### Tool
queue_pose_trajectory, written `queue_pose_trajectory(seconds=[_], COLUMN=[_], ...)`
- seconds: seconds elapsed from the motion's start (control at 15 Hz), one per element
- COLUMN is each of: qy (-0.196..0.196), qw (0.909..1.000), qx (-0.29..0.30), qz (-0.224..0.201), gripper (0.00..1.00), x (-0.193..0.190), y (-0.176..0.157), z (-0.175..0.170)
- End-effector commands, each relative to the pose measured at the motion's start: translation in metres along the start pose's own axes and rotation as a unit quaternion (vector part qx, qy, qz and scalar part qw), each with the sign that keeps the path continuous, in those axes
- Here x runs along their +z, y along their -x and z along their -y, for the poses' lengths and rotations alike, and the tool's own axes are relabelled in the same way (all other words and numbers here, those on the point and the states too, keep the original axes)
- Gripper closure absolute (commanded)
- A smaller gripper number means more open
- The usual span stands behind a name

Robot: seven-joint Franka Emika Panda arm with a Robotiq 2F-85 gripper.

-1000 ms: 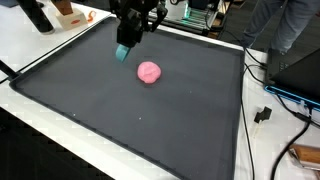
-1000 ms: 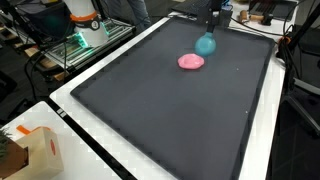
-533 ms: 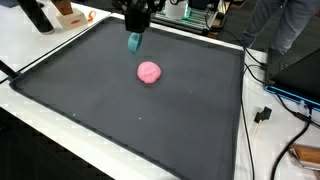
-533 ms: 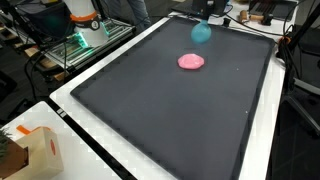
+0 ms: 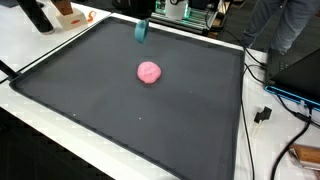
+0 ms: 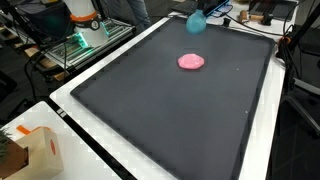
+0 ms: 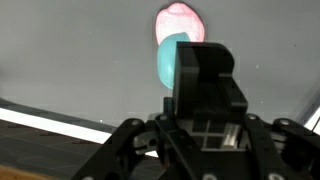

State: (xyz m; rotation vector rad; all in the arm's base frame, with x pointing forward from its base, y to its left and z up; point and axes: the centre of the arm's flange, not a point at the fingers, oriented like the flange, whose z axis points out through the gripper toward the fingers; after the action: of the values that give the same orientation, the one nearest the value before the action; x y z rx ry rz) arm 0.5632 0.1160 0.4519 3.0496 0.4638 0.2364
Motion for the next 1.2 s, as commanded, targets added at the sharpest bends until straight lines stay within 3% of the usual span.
queue_pose_trajectory(seconds=[0.0, 0.2, 0.27, 1.13], qy=[-0.02, -0.02, -0.011, -0.01], qw=[0.9998, 0.9998, 0.9999, 0.9999], qx=[-0.004, -0.006, -0.002, -0.004], qz=[0.003, 0.003, -0.001, 0.001], gripper=[0.75, 0.75, 0.5, 0.5], x=[-0.013, -0.016, -0.011, -0.012], y=[0.021, 0.024, 0.008, 0.012], z=[-0.004, -0.003, 0.0, 0.0])
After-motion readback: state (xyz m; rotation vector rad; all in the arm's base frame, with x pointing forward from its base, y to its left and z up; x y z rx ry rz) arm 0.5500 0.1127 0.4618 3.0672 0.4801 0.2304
